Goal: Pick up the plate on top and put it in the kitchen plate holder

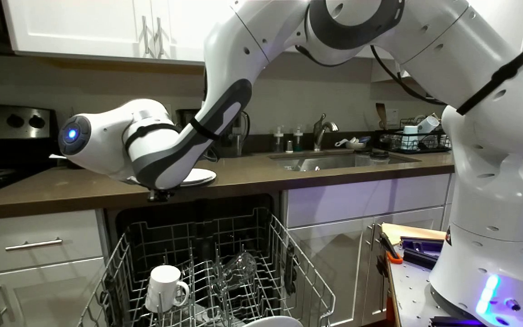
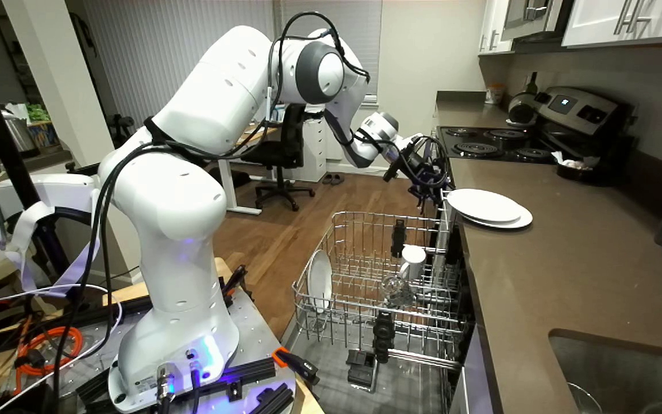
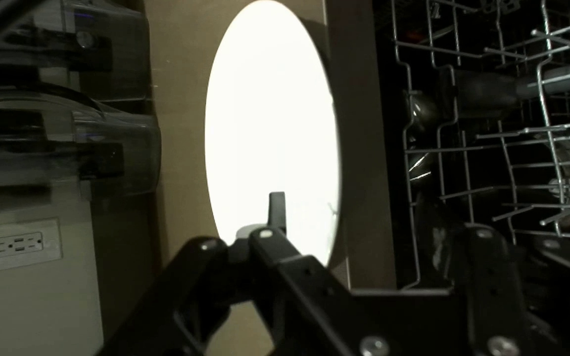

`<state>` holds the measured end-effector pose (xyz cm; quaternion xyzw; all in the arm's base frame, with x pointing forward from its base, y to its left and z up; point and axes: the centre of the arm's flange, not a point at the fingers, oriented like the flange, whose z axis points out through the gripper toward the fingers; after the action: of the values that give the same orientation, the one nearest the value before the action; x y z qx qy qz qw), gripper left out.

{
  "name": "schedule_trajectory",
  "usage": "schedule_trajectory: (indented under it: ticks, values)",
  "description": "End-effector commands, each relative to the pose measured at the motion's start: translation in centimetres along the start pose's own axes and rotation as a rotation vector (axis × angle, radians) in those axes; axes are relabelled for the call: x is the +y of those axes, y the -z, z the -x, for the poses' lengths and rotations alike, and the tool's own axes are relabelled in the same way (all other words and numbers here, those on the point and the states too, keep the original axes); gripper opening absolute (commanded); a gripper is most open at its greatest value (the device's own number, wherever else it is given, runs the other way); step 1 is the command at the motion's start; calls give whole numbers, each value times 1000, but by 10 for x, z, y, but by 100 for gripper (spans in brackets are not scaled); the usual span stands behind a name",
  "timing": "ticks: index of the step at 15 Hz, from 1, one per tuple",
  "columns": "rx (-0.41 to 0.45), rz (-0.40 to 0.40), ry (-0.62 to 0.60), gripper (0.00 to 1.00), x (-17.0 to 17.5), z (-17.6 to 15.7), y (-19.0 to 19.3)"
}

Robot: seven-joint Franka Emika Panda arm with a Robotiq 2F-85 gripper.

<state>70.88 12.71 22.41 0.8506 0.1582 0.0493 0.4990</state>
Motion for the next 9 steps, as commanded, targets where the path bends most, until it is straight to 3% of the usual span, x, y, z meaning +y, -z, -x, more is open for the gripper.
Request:
schedule_trajectory:
  ticks: [1, 3, 5, 6, 9]
  values:
    - [28, 60, -3, 99, 0, 3, -2]
    - [33, 86, 1, 98, 0, 2, -4]
    - [39, 103, 2, 71, 0, 1, -6]
    - [40, 107, 3, 71, 0, 2, -7]
    - [43, 123, 4, 51, -1, 1, -9]
